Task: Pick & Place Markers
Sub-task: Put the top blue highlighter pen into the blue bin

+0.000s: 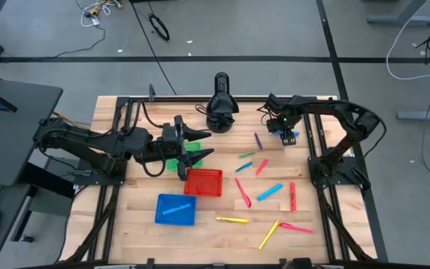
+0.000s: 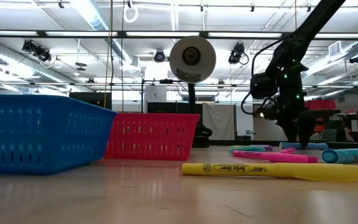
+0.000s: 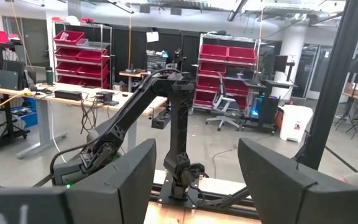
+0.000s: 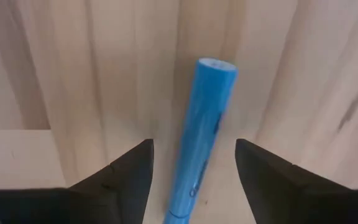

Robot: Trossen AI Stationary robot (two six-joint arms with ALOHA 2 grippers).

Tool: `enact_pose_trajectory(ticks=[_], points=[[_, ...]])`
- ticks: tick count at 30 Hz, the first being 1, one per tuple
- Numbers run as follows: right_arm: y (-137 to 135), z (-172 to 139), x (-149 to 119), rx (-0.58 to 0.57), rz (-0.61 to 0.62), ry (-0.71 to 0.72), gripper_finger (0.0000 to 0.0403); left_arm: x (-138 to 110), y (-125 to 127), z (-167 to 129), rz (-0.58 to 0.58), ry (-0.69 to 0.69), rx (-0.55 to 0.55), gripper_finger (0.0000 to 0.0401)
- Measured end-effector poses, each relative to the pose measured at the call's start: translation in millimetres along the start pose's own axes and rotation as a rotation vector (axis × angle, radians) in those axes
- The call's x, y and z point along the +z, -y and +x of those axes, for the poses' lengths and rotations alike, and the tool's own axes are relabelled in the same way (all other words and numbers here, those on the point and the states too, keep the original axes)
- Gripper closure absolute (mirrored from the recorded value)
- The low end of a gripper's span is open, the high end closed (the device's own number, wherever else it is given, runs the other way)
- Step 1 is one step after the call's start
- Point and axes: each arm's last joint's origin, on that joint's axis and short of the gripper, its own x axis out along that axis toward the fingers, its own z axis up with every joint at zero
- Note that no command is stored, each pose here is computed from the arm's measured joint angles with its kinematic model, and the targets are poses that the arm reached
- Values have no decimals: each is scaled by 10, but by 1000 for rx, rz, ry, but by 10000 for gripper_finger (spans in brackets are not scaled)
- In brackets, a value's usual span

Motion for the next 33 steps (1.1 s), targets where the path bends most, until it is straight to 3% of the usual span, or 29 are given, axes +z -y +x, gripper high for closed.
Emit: enact_pose_trajectory(ticks=[6,16,25,33], points=[[20,20,40,6,-6,-2,222,0,0,0,-26,0,0,168],[8,35,16,25,38,5,357,0,0,0,-26,0,0,168],[-12,58,-17,51,75,-5,353,1,0,-1,-26,0,0,168],[3,-88,-11,109,210,-37,355,-24,-4,-2,-15,-25,5,168]])
